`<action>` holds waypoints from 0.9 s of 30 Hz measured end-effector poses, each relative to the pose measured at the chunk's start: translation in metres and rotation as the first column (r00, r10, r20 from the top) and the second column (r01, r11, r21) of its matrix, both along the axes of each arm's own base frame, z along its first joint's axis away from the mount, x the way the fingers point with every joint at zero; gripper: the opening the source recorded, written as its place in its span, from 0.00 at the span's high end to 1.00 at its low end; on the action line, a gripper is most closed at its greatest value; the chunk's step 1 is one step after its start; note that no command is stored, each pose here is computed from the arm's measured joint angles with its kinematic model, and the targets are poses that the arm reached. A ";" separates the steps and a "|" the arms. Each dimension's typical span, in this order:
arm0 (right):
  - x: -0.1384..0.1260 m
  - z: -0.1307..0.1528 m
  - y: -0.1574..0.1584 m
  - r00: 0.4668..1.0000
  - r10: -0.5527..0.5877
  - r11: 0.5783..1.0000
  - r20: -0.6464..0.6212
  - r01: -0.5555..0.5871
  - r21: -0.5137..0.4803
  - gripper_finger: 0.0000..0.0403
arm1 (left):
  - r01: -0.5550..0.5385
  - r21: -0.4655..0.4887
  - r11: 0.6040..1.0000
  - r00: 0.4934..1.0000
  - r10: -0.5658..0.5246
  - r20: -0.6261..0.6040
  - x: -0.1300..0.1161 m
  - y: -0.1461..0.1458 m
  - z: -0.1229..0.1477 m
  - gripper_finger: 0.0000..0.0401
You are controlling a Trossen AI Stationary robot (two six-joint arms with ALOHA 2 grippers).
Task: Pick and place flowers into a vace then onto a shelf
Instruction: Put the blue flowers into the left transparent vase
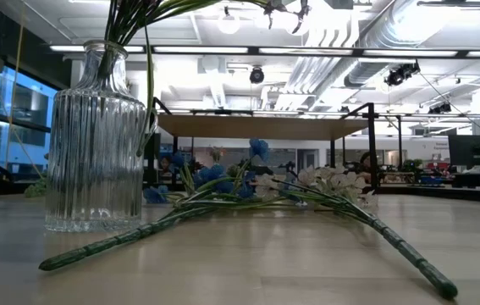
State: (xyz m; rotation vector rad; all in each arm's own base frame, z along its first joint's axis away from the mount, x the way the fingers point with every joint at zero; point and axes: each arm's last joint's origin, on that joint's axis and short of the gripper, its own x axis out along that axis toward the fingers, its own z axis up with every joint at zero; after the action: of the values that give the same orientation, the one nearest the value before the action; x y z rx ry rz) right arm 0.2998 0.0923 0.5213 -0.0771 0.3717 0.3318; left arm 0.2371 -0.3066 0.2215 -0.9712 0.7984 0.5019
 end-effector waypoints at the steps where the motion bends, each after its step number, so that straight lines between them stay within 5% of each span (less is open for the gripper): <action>1: -0.002 0.003 -0.001 1.000 0.002 1.000 0.016 -0.002 -0.004 1.00 | 0.002 -0.019 1.000 1.000 -0.002 -0.003 0.005 0.001 0.000 0.51; 9: -0.020 0.015 -0.011 0.995 -0.062 0.996 0.075 0.066 -0.053 1.00 | -0.009 -0.199 0.980 0.994 -0.013 -0.107 0.012 0.000 -0.001 0.51; 16: -0.031 0.020 -0.016 0.991 -0.103 0.990 0.088 0.111 -0.086 1.00 | -0.098 -0.232 0.968 0.993 0.078 -0.091 0.019 0.004 0.000 0.51; 24: -0.058 0.026 -0.024 0.994 -0.033 0.967 0.108 0.059 -0.247 1.00 | -0.258 -0.288 0.922 0.958 0.284 0.052 0.069 0.027 -0.010 0.51; 27: -0.073 0.031 -0.028 0.993 -0.016 0.958 0.118 0.049 -0.281 1.00 | -0.269 -0.305 0.913 0.957 0.288 0.019 0.085 0.032 -0.021 0.51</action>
State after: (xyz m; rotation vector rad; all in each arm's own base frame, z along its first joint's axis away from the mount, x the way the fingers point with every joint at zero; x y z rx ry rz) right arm 0.2265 0.0640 0.5525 -0.3702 0.3045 0.2380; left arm 0.3220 -0.2747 0.2003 -1.3902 0.6918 0.6030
